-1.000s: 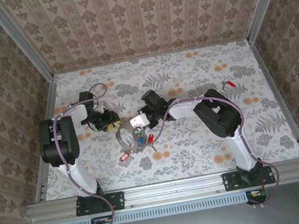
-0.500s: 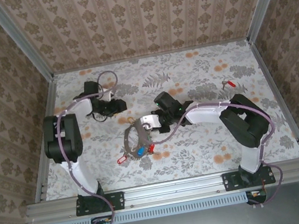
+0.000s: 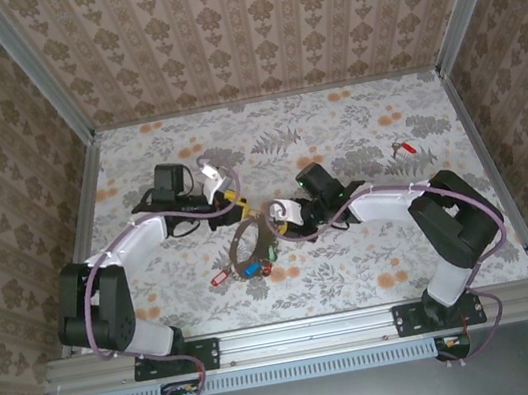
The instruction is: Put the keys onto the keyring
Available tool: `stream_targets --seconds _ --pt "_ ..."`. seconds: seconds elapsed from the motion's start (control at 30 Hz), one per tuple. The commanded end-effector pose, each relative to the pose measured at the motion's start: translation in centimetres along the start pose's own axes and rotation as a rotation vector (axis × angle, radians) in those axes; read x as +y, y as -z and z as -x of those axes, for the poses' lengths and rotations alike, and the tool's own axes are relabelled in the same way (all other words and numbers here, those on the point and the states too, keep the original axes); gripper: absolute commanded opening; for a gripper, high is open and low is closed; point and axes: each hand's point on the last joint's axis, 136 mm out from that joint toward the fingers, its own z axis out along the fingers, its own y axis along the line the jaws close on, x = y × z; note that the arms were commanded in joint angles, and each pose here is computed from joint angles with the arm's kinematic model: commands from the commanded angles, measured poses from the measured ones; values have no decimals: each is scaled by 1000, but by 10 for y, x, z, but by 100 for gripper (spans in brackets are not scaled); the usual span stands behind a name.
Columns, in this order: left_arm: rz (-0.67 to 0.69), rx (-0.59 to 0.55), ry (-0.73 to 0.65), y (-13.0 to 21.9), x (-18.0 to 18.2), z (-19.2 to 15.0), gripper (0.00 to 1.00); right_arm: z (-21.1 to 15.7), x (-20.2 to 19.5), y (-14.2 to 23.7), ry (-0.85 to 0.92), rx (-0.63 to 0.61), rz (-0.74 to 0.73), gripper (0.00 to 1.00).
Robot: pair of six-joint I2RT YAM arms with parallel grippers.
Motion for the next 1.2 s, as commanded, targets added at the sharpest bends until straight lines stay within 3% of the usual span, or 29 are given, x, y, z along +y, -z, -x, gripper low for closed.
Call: stream_targets --seconds 0.0,0.2,0.43,1.0,1.17 --pt "-90 -30 -239 -6 -29 7 32 37 -1 12 29 -171 -20 0" --pt "-152 1 -390 -18 -54 -8 31 44 7 24 78 -232 -40 0" --pt "-227 96 -529 -39 -72 -28 19 41 11 29 104 -236 -53 0" --pt "-9 175 -612 -50 -36 -42 25 46 8 32 107 -268 -72 0" --pt "-5 202 -620 -51 -36 -45 25 49 8 33 108 -279 -74 0"
